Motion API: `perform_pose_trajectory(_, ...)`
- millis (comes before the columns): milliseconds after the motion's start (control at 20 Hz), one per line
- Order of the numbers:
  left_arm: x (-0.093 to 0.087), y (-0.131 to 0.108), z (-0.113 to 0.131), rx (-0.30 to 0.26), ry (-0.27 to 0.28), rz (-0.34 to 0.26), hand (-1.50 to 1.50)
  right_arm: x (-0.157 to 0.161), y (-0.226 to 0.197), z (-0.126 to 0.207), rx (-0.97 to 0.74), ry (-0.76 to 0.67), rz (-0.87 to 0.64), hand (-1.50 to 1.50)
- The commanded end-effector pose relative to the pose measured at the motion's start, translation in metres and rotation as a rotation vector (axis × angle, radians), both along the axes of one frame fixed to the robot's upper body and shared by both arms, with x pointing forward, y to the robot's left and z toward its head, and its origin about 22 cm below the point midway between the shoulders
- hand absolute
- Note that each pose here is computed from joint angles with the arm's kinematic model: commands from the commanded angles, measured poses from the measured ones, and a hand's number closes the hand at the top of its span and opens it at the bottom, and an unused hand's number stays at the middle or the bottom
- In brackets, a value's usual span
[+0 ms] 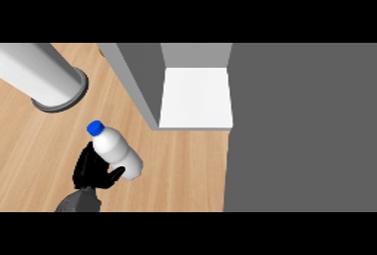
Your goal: Pick up the bottled water, place it into the cabinet and close the cabinet
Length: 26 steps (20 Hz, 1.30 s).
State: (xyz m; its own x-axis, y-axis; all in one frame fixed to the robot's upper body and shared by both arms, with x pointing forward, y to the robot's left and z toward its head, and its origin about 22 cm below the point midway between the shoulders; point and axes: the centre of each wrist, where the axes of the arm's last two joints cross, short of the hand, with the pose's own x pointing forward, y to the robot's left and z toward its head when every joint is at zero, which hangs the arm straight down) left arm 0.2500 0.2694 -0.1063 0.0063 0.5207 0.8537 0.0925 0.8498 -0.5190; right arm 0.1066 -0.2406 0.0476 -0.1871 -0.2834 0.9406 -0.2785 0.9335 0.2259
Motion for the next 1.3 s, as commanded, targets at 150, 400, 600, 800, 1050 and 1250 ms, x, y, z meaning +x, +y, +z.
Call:
perform_pose_trajectory(150,0.004,-0.044,0.041,0.026,-0.07,-0.029,1.5,-0.009,0.007,-0.002,0.01,0.0,0.011,-1.5)
perform_pose_trajectory(400,0.029,-0.088,0.093,0.069,-0.108,-0.027,1.5,0.006,0.02,0.001,0.023,-0.009,0.027,-1.5)
perform_pose_trajectory(600,0.045,-0.113,0.119,0.127,-0.117,-0.023,1.5,0.011,0.025,0.009,0.018,0.009,0.029,-1.5)
perform_pose_trajectory(800,0.068,-0.128,0.14,0.165,-0.108,-0.021,1.5,0.016,-0.004,-0.017,0.026,0.005,0.028,-1.5)
perform_pose_trajectory(1050,0.094,-0.167,0.169,0.263,-0.151,0.014,1.5,0.012,0.019,-0.006,0.031,0.02,0.014,-1.5)
perform_pose_trajectory(1250,0.103,-0.178,0.176,0.357,-0.175,0.028,1.5,0.02,0.014,-0.003,0.032,-0.012,0.03,-1.5)
